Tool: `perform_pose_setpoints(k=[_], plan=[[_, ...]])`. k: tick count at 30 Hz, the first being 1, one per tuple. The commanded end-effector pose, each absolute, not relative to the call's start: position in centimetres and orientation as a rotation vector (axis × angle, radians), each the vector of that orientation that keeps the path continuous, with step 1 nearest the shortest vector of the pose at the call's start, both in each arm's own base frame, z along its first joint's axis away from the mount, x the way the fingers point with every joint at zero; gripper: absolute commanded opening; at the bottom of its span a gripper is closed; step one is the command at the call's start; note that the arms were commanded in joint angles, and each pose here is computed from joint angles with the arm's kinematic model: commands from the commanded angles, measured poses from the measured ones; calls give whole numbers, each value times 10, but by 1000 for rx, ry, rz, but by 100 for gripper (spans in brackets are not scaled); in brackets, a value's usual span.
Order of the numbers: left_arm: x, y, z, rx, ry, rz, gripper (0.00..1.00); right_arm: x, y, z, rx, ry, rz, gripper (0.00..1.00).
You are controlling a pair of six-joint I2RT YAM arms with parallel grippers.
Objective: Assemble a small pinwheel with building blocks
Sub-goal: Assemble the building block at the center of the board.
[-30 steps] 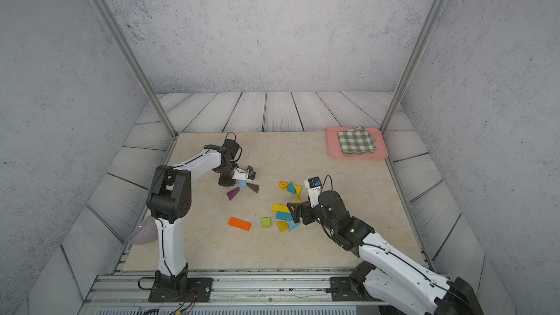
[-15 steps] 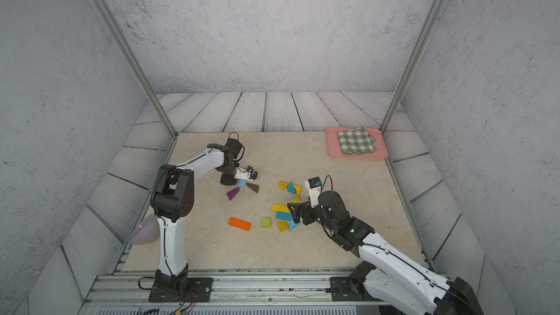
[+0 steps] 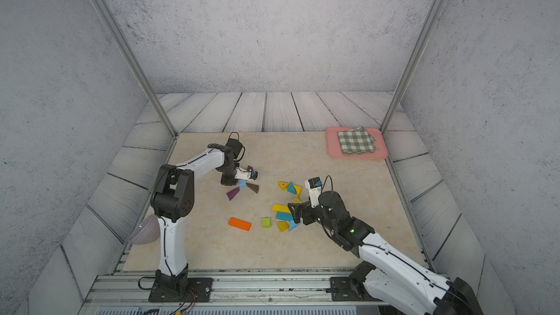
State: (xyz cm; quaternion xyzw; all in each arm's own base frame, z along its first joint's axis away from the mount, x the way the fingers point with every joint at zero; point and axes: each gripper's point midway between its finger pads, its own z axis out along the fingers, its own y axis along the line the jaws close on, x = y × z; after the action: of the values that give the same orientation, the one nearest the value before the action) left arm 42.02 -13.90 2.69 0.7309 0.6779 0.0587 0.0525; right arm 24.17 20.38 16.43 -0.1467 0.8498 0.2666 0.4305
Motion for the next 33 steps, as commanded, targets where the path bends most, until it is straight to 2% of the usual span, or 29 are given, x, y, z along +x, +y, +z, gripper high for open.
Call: perform_pose_setpoints(k=[1, 14, 20, 28, 31, 33], plan=[[414, -142, 26, 2235, 2080, 141, 22, 243, 200, 162, -352, 2117, 647, 99], [417, -140, 34, 2219, 2082, 170, 29, 244, 201, 163, -352, 2117, 652, 99], [424, -145, 63, 2135, 2082, 182, 34, 245, 202, 166, -358, 2112, 656, 99], [416, -148, 122, 1978, 2073, 167, 51, 241, 206, 172, -403, 2096, 677, 99], [410, -145, 155, 1785, 2136, 161, 57, 240, 209, 172, -450, 2098, 676, 99], [411, -141, 185, 1531, 2171, 167, 69, 236, 218, 171, -526, 2099, 700, 99]])
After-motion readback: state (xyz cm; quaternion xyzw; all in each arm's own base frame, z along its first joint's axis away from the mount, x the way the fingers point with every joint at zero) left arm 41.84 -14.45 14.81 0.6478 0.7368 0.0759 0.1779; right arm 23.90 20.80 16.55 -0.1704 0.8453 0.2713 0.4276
